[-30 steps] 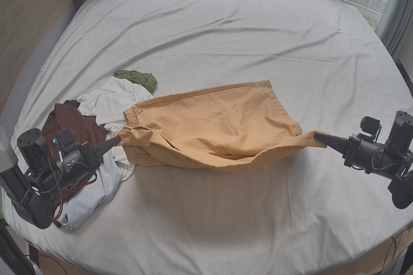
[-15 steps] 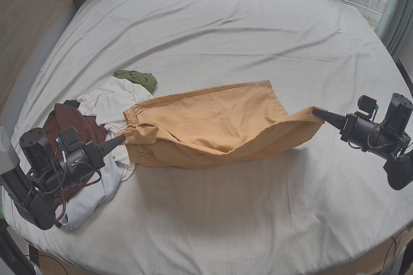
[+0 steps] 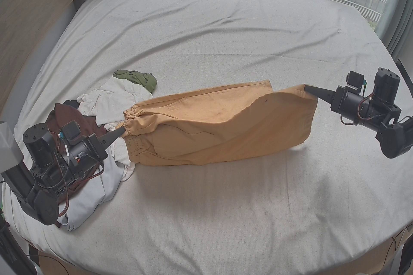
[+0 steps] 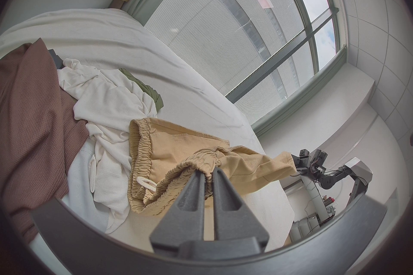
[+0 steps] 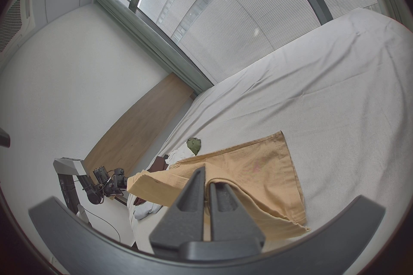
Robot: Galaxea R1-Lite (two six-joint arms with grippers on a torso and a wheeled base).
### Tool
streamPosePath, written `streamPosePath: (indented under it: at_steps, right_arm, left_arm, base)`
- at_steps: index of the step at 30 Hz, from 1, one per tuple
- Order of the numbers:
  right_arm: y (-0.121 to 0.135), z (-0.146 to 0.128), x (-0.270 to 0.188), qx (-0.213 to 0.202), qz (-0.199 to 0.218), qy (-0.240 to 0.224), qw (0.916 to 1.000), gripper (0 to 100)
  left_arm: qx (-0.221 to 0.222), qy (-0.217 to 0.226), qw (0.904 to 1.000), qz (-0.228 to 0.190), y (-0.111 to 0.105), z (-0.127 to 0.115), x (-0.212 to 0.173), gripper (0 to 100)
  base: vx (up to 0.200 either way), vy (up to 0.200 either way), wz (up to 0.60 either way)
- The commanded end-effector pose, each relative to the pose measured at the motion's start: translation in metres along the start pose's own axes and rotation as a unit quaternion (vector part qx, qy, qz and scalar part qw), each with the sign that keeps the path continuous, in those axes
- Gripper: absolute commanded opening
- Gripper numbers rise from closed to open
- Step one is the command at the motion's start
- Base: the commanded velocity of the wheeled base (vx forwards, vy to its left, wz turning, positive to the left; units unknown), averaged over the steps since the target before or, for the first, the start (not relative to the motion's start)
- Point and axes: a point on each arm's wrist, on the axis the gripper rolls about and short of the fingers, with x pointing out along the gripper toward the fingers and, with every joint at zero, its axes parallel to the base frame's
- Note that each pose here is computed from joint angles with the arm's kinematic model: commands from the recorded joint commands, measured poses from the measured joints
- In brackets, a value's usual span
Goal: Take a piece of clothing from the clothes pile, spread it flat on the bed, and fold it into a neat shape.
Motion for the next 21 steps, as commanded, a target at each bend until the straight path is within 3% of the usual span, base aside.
streamPosePath:
  at_steps: [1, 21]
  right_arm:
    - [-0.014, 0.002, 0.016, 0.004, -0.001, 0.004, 1.0000, 0]
    - [-0.048, 0.005, 0.053, 0.011, -0.015, 0.000, 0.9998, 0]
  left_arm:
    - [-0.003, 0.003, 1.0000, 0.003, 0.003, -0.002, 0.003, 0]
    - [-0.009, -0.014, 0.9992, 0.035, 0.017, -0.004, 0.019, 0]
  base:
    - [0.000, 0.000, 0.00]
    - [0.000, 0.000, 0.00]
